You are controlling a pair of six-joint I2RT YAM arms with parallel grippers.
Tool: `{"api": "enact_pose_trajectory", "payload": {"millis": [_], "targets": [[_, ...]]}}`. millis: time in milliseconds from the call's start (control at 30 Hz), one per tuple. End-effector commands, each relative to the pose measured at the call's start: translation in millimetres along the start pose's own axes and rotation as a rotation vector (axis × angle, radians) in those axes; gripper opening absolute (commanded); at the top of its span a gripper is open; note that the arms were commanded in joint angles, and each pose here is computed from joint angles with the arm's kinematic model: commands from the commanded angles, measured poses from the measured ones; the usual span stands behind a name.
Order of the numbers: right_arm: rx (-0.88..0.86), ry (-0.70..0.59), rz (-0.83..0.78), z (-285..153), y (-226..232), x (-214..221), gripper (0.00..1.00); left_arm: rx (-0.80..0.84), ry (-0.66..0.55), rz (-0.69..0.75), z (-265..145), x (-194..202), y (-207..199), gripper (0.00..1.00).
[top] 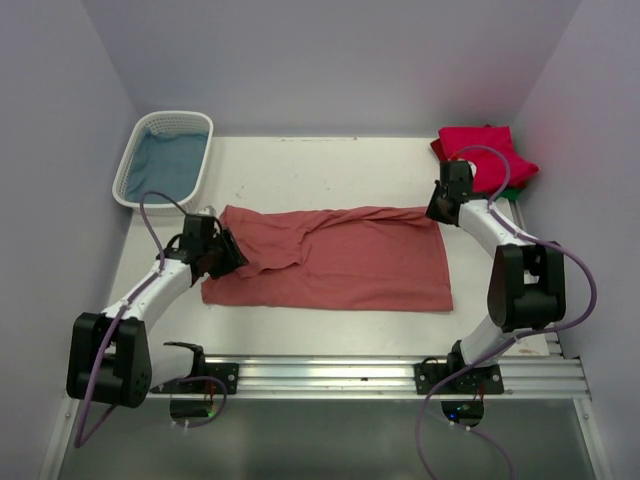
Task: Fold and stack the t-shirts
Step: Fold the tshirt
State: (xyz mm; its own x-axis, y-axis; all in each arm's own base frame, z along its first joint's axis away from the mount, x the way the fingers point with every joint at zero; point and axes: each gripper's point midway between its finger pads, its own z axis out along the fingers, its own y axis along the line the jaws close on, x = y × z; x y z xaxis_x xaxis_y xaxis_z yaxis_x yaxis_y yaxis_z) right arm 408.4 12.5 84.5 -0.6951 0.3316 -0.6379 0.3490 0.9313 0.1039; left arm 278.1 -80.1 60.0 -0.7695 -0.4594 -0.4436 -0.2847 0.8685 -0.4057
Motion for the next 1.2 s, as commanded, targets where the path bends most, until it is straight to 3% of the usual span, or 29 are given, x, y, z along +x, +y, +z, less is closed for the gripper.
{"api": "enact_pose_trajectory", "payload": {"millis": [0, 467, 833, 900, 933, 967, 1167], "targets": [[-0.029, -0.039, 0.027, 1, 6, -9, 0.00, 0.009, 0.020, -0.029, 8, 15, 4, 0.50], [-0.024, -0.039, 0.024, -1, 4, -6, 0.00, 0.038, -0.002, -0.024, 17, 10, 0, 0.43], [-0.020, -0.025, 0.022, 4, 4, -2, 0.00, -0.032, 0.061, -0.009, 30, 25, 17, 0.41], [-0.019, -0.024, 0.022, 4, 3, -2, 0.00, -0.029, 0.061, -0.008, 30, 26, 18, 0.31], [-0.019, -0.022, 0.022, 5, 3, -1, 0.00, -0.020, 0.054, -0.005, 31, 24, 16, 0.21], [-0.018, -0.024, 0.023, 5, 3, -1, 0.00, -0.016, 0.053, -0.005, 31, 24, 15, 0.01], [-0.020, -0.028, 0.024, 6, 4, -4, 0.00, 0.027, -0.019, 0.007, 23, -10, -8, 0.00]]}}
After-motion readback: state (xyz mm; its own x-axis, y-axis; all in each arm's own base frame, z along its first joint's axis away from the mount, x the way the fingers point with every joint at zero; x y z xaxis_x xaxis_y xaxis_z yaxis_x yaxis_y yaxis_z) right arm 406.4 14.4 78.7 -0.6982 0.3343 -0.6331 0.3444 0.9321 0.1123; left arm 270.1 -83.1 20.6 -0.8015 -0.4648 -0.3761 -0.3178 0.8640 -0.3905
